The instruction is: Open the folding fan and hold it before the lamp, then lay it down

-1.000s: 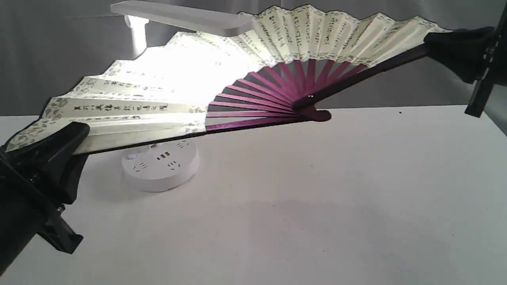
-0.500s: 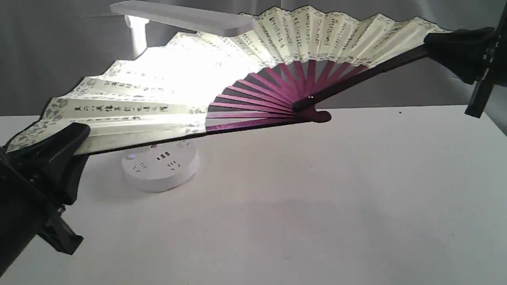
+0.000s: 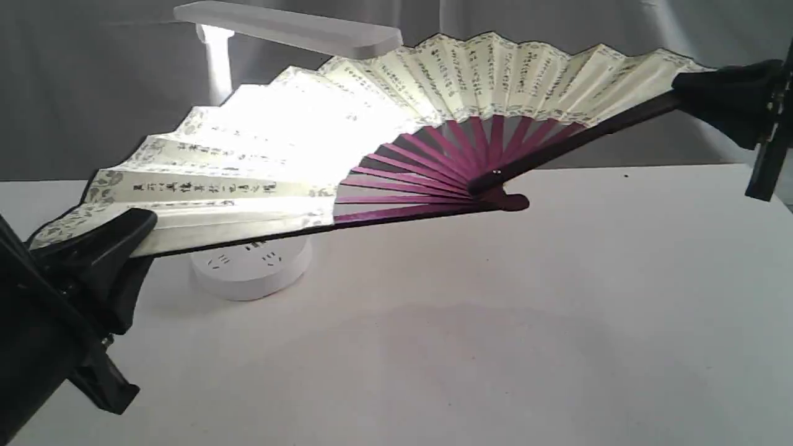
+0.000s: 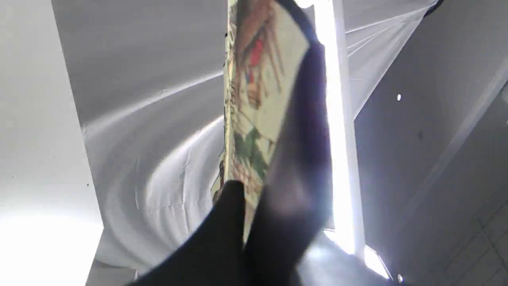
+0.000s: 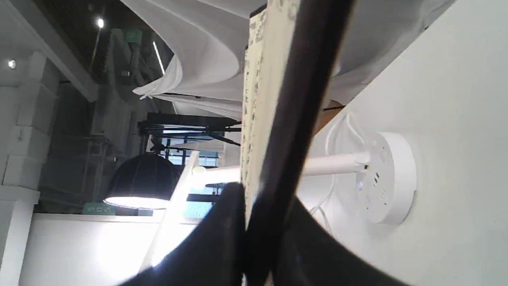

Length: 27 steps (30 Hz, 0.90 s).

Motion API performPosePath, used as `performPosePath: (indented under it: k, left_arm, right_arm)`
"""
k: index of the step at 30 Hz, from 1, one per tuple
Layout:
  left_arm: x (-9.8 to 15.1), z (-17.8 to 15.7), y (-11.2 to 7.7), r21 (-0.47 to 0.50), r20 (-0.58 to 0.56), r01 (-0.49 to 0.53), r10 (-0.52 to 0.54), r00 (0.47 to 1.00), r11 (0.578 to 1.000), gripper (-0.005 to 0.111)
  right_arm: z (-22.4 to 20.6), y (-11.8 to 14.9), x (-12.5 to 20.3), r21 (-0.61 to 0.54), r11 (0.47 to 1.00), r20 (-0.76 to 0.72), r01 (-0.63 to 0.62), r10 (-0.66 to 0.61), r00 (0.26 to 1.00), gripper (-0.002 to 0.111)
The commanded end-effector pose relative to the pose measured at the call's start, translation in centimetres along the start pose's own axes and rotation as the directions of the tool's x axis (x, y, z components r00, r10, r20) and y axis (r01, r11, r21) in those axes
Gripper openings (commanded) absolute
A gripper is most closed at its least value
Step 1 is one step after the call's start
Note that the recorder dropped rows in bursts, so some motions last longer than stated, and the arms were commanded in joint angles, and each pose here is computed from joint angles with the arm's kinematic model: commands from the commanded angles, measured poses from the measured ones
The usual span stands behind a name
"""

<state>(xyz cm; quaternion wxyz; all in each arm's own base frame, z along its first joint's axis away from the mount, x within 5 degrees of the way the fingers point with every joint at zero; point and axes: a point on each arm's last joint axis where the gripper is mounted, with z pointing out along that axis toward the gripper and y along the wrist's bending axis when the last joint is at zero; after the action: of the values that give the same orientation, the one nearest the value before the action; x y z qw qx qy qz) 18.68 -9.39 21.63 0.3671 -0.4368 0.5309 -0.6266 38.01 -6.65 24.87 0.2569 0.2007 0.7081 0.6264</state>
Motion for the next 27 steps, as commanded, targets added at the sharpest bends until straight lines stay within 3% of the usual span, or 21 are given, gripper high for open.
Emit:
performPosePath:
  k: [1,9,16,27]
  left_arm:
    - [-0.9,-0.4,-1.5,0.143,0.069,0.115,-0.126,0.99,0.983,0.0]
    - [-0.2,0.5,-0.2,-0.067,0.054,0.119,-0.115,0.992,0.991,0.0]
    - [0.1,1.6,-0.4,-0.103,0.053,0.102,-0.097,0.994,0.989,0.0]
    - [0.3,3.9,1.8,-0.186,0.069,0.113,-0.102,0.992,0.976,0.0]
  right_arm:
    - [-1.6,-0.8,-1.2,0.082,0.995,0.09,0.053,-0.061,0.994,0.0]
    - [-3.4,-1.6,-1.6,0.142,0.988,0.091,0.063,-0.077,0.993,0.0]
    - [-3.5,-2.4,-0.9,0.17,0.985,0.069,0.025,-0.037,0.997,0.0]
    - [-6.0,-5.2,0.0,0.205,0.974,0.15,-0.098,0.068,0.986,0.0]
